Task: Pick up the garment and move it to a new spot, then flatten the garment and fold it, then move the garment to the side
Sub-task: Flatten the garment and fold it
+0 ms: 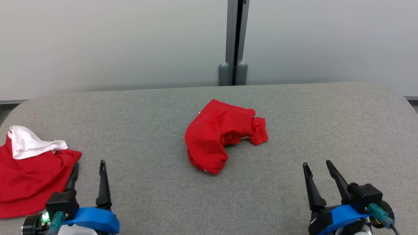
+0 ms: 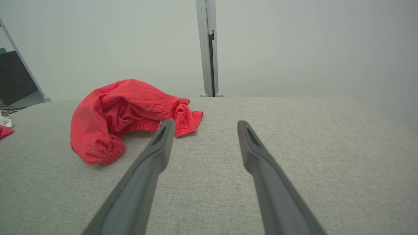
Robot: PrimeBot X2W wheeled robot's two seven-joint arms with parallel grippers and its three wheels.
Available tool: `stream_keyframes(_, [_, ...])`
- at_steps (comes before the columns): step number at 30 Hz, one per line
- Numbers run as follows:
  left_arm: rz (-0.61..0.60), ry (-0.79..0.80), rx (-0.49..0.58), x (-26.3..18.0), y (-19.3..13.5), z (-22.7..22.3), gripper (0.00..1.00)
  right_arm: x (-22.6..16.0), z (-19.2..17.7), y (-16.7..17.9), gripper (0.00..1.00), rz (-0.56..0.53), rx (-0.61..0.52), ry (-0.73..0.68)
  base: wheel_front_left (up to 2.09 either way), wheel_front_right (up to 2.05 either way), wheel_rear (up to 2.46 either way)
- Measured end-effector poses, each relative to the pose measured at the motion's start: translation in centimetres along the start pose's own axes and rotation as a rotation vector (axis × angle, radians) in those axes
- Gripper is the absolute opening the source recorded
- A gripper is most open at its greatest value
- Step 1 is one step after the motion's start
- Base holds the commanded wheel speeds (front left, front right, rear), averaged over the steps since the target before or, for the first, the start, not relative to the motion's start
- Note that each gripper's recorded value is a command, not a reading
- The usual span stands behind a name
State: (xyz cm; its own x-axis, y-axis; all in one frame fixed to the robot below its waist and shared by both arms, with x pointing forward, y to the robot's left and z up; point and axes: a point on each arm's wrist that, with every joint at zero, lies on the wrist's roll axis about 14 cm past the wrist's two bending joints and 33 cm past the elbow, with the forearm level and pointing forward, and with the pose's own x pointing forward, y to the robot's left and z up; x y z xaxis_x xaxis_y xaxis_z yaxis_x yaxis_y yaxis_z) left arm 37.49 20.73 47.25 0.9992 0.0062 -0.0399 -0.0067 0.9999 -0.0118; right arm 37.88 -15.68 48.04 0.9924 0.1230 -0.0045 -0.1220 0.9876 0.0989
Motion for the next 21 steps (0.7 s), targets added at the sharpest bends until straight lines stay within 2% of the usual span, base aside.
stream_keyframes(4, [-0.037, 0.009, 0.002, 0.1, -1.2, -0.3, 1.00, 0.0, -0.1, -0.1, 1.00, -0.003, 0.000, 0.002, 0.00, 0.00, 0.00])
stream_keyframes(5, [-0.081, 0.016, 0.000, 0.3, -2.7, -0.5, 1.00, -0.1, -0.2, -0.1, 1.00, -0.005, 0.000, 0.004, 0.00, 0.00, 0.00])
stream_keyframes(7, [-0.108, 0.018, 0.001, 0.6, -3.5, -0.5, 1.00, -0.1, -0.2, -0.2, 1.00, -0.005, 0.001, 0.007, 0.00, 0.00, 0.00])
stream_keyframes(8, [-0.137, 0.017, 0.002, 1.0, -4.4, -0.5, 1.00, -0.2, -0.3, -0.3, 1.00, -0.008, 0.001, 0.010, 0.00, 0.00, 0.00])
stream_keyframes(9, [-0.202, 0.021, 0.003, 1.7, -6.7, -0.5, 1.00, -0.2, -0.5, -0.4, 1.00, -0.013, 0.001, 0.015, 0.00, 0.00, 0.00])
stream_keyframes(10, [-0.202, 0.021, 0.003, 1.7, -6.7, -0.5, 1.00, -0.2, -0.5, -0.4, 1.00, -0.013, 0.001, 0.015, 0.00, 0.00, 0.00])
stream_keyframes(21, [-0.563, 0.115, 0.077, 3.9, -18.5, -3.0, 1.00, -1.2, -1.0, -3.5, 1.00, -0.109, 0.016, 0.031, 0.00, 0.00, 0.00])
